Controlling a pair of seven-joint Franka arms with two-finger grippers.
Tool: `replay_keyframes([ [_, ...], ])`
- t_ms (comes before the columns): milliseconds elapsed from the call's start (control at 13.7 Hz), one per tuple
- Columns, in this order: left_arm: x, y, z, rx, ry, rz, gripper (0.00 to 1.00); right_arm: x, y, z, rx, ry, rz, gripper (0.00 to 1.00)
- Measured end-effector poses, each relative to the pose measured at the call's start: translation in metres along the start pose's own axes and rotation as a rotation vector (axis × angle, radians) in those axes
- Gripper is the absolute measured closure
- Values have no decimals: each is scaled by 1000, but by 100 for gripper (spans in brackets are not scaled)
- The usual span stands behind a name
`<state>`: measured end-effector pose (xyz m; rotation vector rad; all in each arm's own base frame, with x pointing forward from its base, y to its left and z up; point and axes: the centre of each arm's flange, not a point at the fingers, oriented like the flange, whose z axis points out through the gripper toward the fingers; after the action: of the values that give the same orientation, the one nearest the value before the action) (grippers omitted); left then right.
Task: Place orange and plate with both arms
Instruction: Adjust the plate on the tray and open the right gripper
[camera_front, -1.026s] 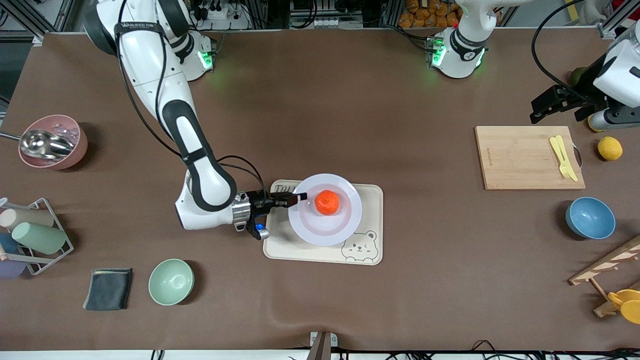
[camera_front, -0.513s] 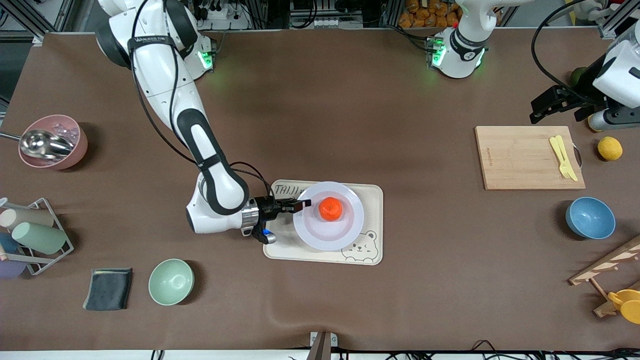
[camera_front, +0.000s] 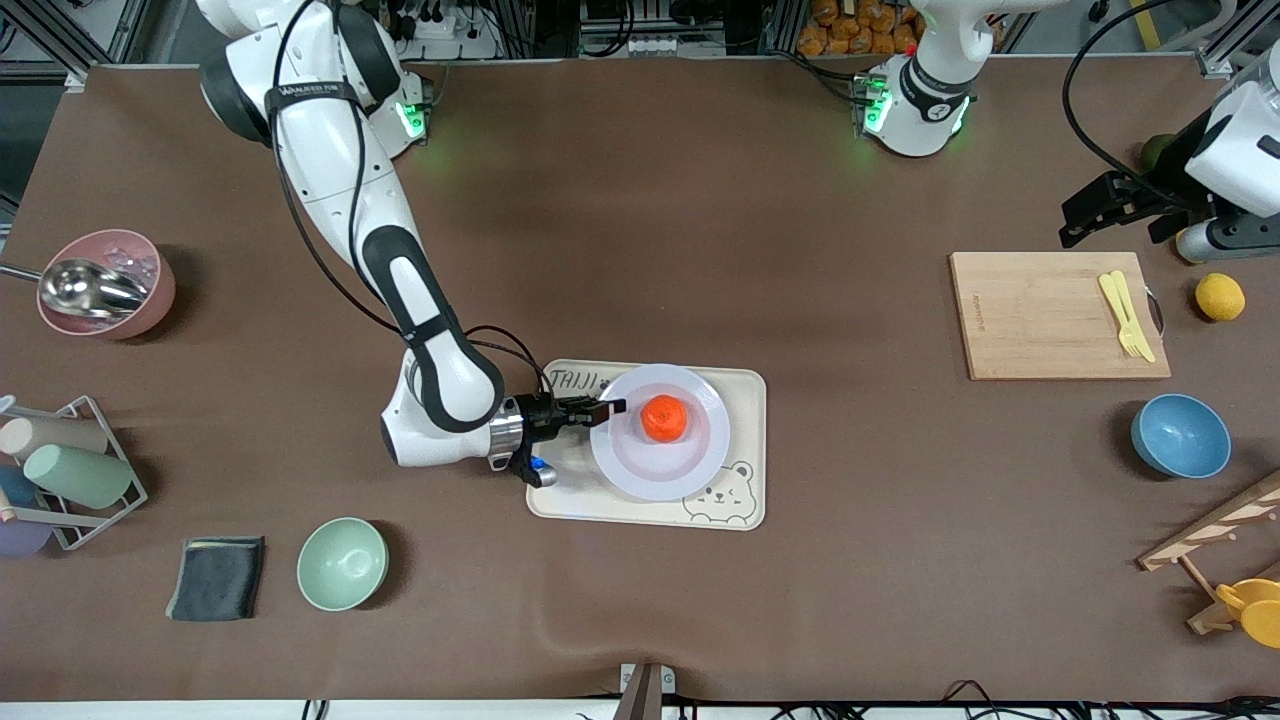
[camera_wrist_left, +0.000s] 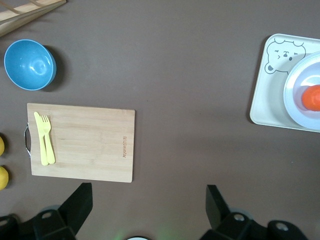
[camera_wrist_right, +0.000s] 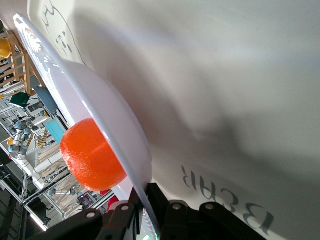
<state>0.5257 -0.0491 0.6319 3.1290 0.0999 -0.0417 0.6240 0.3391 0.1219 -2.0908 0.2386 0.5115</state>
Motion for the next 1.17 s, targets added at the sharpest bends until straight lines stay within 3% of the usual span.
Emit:
replay_keyframes([
  [952,-2,4,-5,0,10,7,0,3,9,5,-4,-5,-43,90],
  [1099,-3,4,-8,0,18,8,0,3,8,5,-3,-5,-47,87],
  [1172,-3,4,-9,0,21,8,0,3,8,5,-2,-4,-47,80],
])
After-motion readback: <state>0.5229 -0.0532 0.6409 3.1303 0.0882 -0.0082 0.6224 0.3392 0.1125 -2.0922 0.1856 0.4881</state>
